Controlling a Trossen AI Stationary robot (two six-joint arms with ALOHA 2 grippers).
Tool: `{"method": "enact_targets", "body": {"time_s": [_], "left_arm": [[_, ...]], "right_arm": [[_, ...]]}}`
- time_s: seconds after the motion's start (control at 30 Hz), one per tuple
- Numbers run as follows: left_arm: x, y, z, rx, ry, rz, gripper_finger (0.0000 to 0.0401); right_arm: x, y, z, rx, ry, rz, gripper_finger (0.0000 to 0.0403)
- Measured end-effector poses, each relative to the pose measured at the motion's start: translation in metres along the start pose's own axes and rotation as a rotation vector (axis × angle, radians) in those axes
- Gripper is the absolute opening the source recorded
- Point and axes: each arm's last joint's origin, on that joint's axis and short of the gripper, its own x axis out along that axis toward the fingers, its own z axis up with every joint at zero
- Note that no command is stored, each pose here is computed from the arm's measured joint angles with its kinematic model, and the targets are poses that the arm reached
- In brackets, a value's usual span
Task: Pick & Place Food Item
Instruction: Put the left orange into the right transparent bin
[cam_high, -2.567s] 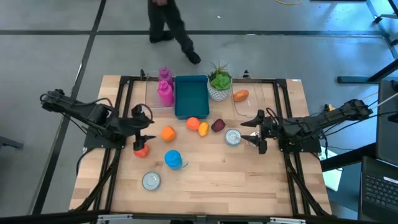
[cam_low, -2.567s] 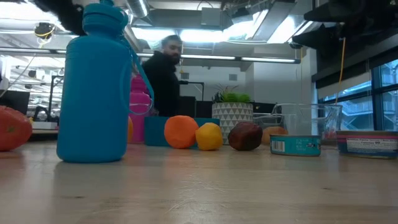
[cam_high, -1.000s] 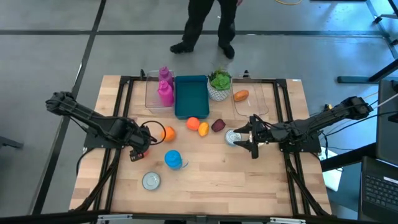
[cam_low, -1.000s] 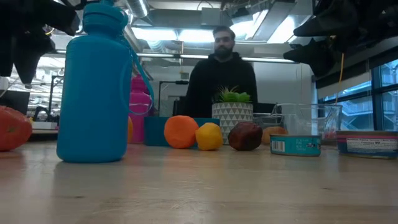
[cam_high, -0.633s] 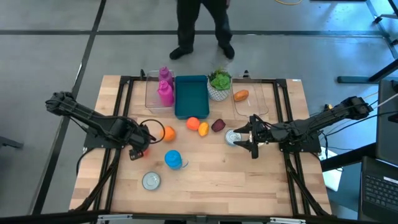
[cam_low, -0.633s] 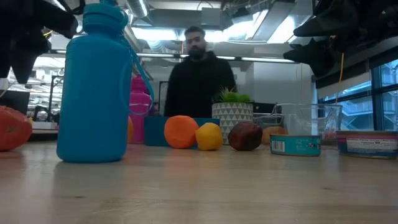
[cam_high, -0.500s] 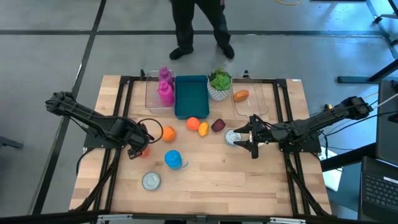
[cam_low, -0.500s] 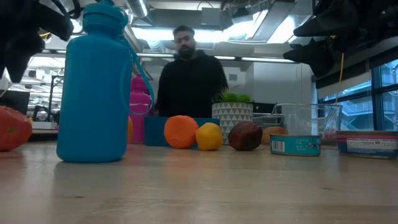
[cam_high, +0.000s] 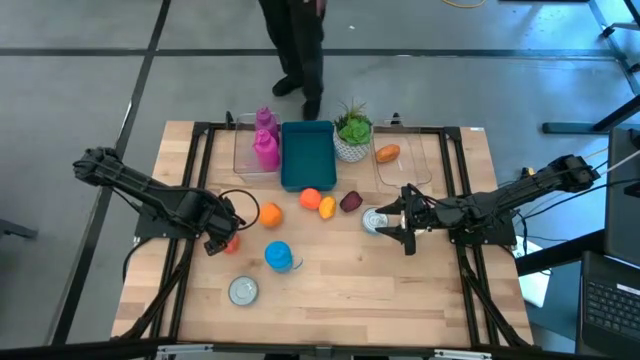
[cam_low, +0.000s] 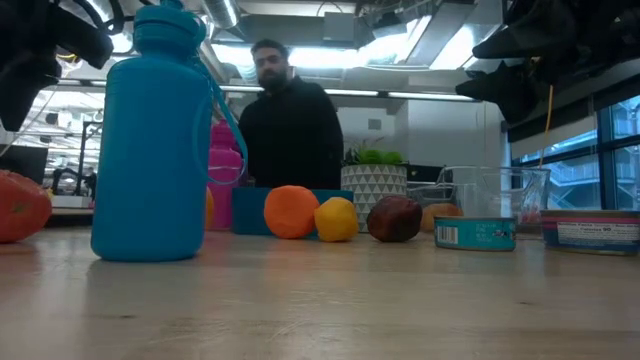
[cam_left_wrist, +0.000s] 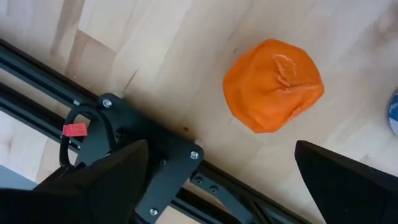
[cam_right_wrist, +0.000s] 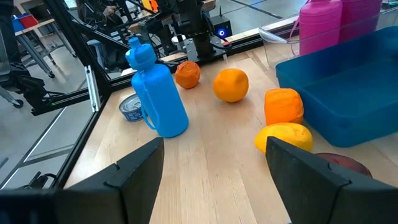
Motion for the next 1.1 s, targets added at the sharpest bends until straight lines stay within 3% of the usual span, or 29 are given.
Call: {"method": "enact_targets", "body": {"time_s": [0.23, 0.57, 1.1], "left_arm": [[0.000, -0.001, 0.003, -0.027, -0.063, 0.013, 0.0398], [0.002, -0.024, -0.006, 0.097, -0.097, -0.055, 0.0393], [0.026, -0.054, -0.004, 0.305, -0.136, 0.128, 0.0393]], "right_arm": [[0.000, 0.000, 0.000, 0.000, 0.000, 0.000, 0.0279], [0.000, 0.000, 0.000, 0.000, 0.000, 0.000, 0.0279], [0.000, 0.000, 0.000, 0.000, 0.000, 0.000, 0.0279]]}}
